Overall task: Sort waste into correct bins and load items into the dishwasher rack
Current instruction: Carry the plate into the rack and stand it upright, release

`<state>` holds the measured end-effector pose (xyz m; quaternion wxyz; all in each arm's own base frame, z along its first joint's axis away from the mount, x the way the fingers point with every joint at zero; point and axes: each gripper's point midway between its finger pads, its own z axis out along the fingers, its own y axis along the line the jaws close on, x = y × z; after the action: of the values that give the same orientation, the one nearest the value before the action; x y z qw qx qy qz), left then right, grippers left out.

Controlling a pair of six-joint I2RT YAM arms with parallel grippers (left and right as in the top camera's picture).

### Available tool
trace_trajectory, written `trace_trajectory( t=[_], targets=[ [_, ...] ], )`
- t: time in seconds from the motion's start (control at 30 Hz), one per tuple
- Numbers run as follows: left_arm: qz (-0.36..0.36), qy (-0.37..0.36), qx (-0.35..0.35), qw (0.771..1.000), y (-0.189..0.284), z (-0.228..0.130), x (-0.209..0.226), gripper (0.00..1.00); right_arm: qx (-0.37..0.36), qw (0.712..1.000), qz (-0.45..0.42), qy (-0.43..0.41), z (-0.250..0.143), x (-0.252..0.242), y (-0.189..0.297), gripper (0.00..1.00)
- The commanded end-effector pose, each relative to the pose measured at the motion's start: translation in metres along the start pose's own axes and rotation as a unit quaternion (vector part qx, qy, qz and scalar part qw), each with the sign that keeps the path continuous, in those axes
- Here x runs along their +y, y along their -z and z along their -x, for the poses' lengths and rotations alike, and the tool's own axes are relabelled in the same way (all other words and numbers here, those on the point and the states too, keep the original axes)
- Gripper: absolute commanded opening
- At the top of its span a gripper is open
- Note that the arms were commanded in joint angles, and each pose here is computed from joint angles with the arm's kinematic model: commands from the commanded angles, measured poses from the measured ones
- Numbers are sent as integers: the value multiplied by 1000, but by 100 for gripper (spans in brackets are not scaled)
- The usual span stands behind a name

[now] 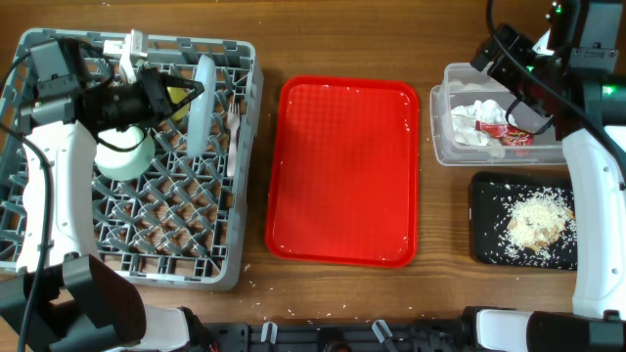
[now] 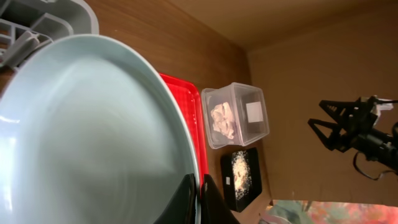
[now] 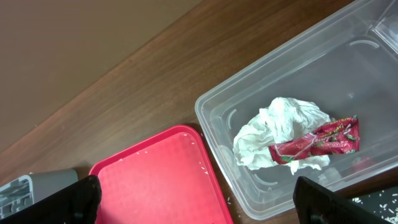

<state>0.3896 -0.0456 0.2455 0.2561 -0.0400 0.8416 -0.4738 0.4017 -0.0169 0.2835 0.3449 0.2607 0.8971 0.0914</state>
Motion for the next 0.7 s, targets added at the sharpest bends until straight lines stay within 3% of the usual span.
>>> trace_trajectory(
  t=[0.0, 0.07, 0.1, 0.13, 0.17, 0.2, 0.23, 0.27, 0.37, 0.47, 0.53, 0.57, 0.6, 0.67],
  targets=[
    [-28, -5, -5, 1000, 3, 3, -4, 4, -8, 1000, -5, -1, 5, 0, 2, 100],
    [-4, -9, -11, 1000, 3, 6, 4, 4, -8, 1000, -5, -1, 5, 0, 2, 100],
    [23, -8, -14, 1000, 3, 7, 13, 24, -8, 1000, -5, -1, 5, 0, 2, 100],
    [47, -8, -17, 999, 4, 9, 21, 35, -8, 1000, -5, -1, 5, 0, 2, 100],
    [60, -8, -19, 998, 4, 9, 26, 37, -8, 1000, -5, -1, 5, 0, 2, 100],
    [60, -8, -20, 998, 4, 9, 26, 46, -8, 1000, -5, -1, 5, 0, 2, 100],
    [62, -8, -20, 998, 5, 10, 27, 64, -8, 1000, -5, -1, 5, 0, 2, 100],
    [63, -6, -23, 998, 7, 11, 27, 71, -8, 1000, -5, -1, 5, 0, 2, 100],
    [28, -2, -33, 999, 20, 10, 8, 75, -8, 1000, -5, -1, 5, 0, 2, 100],
    [29, -31, -60, 997, 47, 4, -26, 72, -8, 1000, -5, -1, 5, 0, 2, 100],
    [49, -58, -76, 994, 57, -1, -43, 45, -8, 1000, -5, -1, 5, 0, 2, 100],
    [61, -61, -74, 994, 57, -5, -46, 20, -8, 1000, -5, -1, 5, 0, 2, 100],
    [63, -58, -35, 996, 40, -24, -49, 4, -8, 1000, -5, -1, 5, 0, 2, 100],
    [71, -68, 15, 995, 16, -43, -48, 4, -8, 1000, -5, -1, 5, 0, 2, 100]
  ],
)
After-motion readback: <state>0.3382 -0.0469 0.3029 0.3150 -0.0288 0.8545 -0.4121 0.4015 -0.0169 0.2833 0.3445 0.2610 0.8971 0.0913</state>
